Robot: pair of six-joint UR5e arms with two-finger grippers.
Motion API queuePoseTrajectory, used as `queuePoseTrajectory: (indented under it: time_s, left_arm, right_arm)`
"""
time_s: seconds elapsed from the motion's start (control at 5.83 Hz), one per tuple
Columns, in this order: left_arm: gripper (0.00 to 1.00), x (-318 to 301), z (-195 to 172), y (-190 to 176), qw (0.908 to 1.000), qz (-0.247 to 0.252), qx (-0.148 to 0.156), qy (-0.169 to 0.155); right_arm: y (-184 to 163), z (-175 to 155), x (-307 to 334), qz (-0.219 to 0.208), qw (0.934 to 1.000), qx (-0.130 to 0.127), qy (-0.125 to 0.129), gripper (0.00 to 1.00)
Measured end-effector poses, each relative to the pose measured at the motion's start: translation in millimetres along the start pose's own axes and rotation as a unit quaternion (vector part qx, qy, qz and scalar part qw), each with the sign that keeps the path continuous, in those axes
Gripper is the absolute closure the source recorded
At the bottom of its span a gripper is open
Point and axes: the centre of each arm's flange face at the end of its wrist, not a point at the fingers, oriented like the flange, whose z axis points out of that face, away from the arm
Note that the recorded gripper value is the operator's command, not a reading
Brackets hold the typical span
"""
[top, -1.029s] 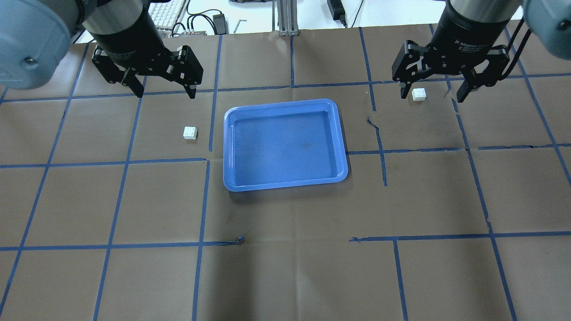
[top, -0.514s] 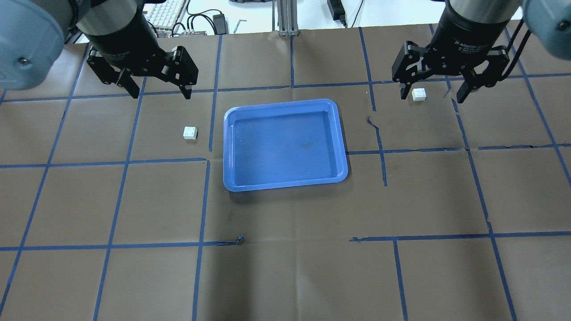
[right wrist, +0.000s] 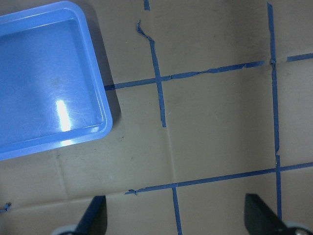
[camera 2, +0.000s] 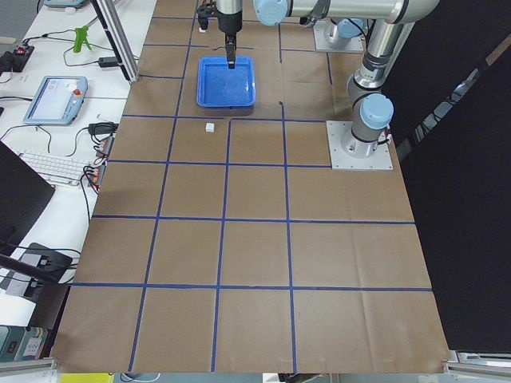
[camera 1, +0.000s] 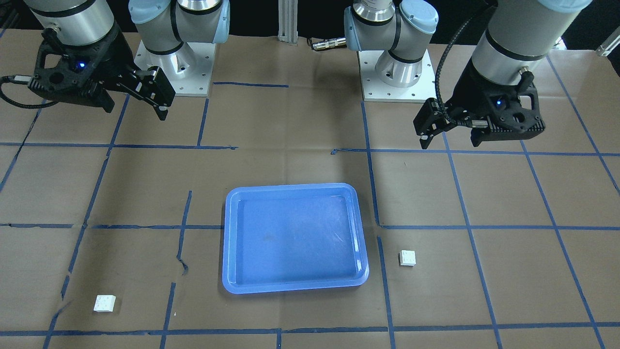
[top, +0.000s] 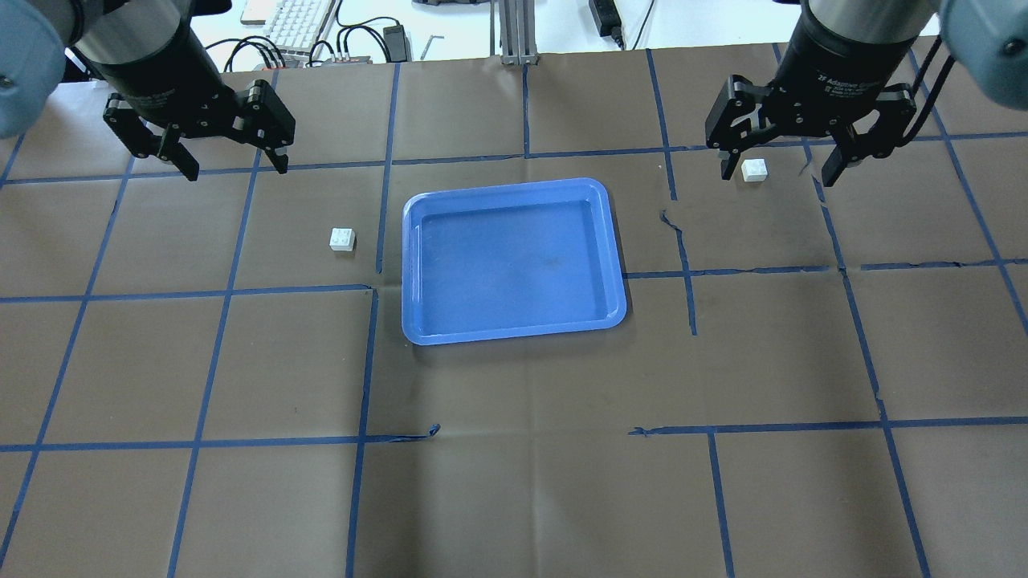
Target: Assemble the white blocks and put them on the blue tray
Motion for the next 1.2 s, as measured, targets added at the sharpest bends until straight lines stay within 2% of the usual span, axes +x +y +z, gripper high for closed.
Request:
queuePoseTrajectory:
  time_s: [0.17,0.51,0.86,1.2]
  left_arm:
    - [0.01,-7.2,31.2,-22.1,0.9997,0.023,-0.012,0.001]
    - [0.01,-12.0,111.7,-55.1,0.9987,0.051,0.0,0.001]
    - [0.01,-10.2,215.7,-62.1,0.9977,0.066,0.017,-0.001]
    - [0.01,-5.0,280.1,-69.5,0.9965,0.081,0.019,0.011]
  right_arm:
    - [0.1,0.2,0.0,0.0,1.0,-0.001,0.0,0.0]
    - [0.1,0.5,0.0,0.001,1.0,-0.001,0.0,0.0]
    - [0.0,0.6,0.0,0.001,1.0,-0.001,0.0,0.0]
    - [0.1,0.6,0.0,0.001,1.0,-0.001,0.0,0.0]
